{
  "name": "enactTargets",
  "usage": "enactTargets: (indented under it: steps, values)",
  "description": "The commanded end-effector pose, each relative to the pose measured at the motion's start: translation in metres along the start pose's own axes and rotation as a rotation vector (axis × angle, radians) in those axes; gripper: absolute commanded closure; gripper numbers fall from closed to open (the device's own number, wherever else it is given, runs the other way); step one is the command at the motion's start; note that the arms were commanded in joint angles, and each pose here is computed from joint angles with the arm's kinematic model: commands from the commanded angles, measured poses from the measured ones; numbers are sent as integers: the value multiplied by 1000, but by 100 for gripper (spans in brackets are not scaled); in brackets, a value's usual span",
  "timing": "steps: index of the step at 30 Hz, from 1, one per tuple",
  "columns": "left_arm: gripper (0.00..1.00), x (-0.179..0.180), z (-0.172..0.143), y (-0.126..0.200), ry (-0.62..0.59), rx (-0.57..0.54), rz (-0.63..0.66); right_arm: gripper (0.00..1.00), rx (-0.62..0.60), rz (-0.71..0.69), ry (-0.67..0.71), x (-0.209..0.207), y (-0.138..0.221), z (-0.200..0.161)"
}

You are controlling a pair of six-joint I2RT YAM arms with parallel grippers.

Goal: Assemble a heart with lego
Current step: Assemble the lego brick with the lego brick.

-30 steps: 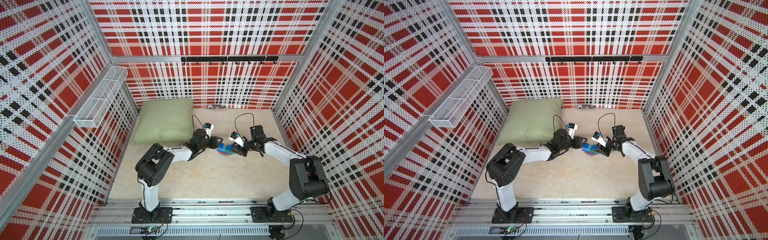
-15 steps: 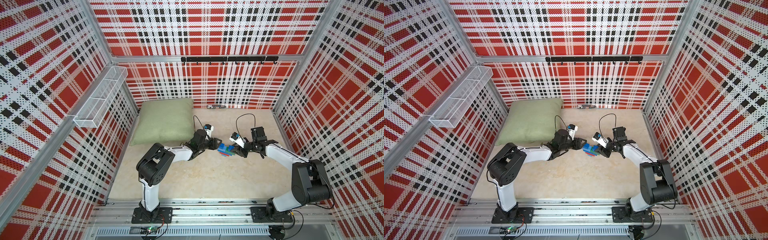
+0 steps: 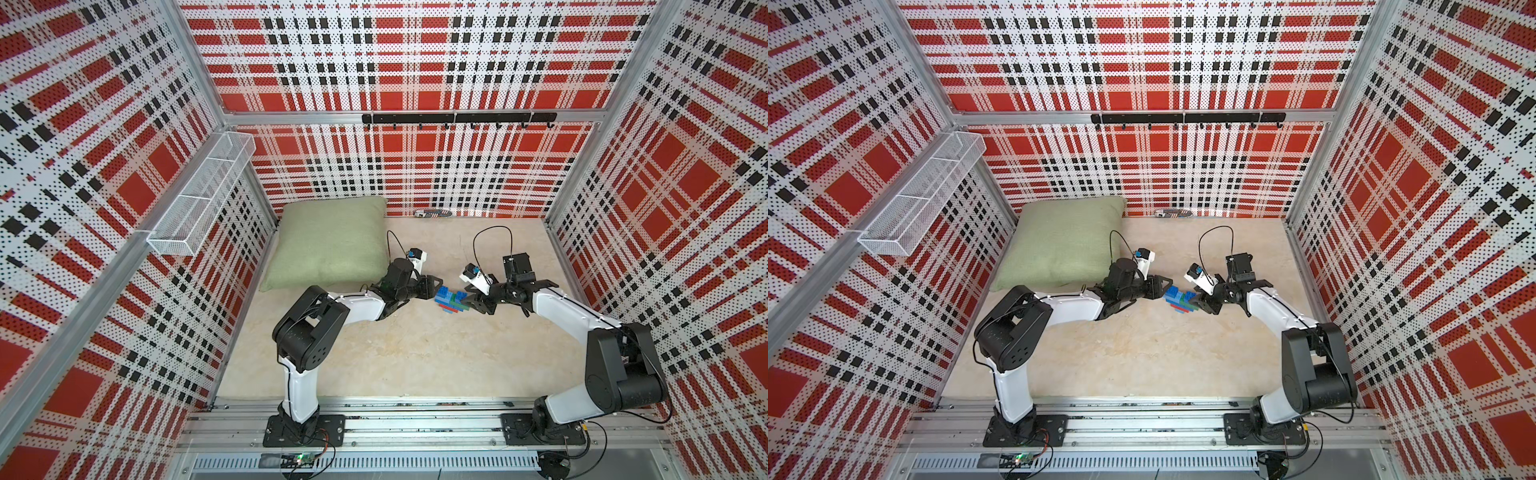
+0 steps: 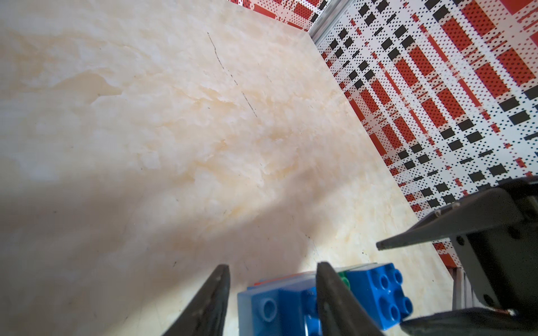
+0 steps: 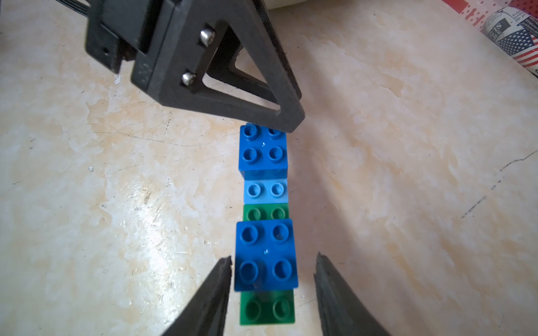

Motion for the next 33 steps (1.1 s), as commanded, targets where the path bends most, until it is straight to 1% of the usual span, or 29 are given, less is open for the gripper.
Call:
enactTargets:
  steps: [1, 5, 7, 12, 21, 23, 33]
  values:
    - [48, 0, 9, 0, -22, -10, 15, 48, -42, -14, 13, 1, 9, 18]
    - [48, -2, 9, 1, -22, -12, 13, 45, -15, -44, 20, -1, 6, 24]
    - [47, -3, 9, 0, -25, -11, 11, 44, -11, -37, 24, 0, 3, 28]
    - [48, -5, 8, -1, -27, -10, 7, 46, 30, -14, 2, -1, -3, 26]
    - [47, -7, 9, -1, -33, -10, 6, 47, 71, 1, -4, 2, -3, 16]
    - [48, -7, 9, -1, -34, -9, 4, 47, 72, 22, -8, 5, -4, 14]
    - [48, -6, 9, -2, -35, -4, 8, 51, 104, 11, -14, 3, -6, 8]
Point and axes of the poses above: each gripper's point midway between its finger pads, its own y axis back along the fingers, its own x axis along the line the jaws close on, z = x × y, the point moved 4 cm from there along y, back along the fingers, and after that the axes turned 3 degrees about -y, right-handed, at the moved point
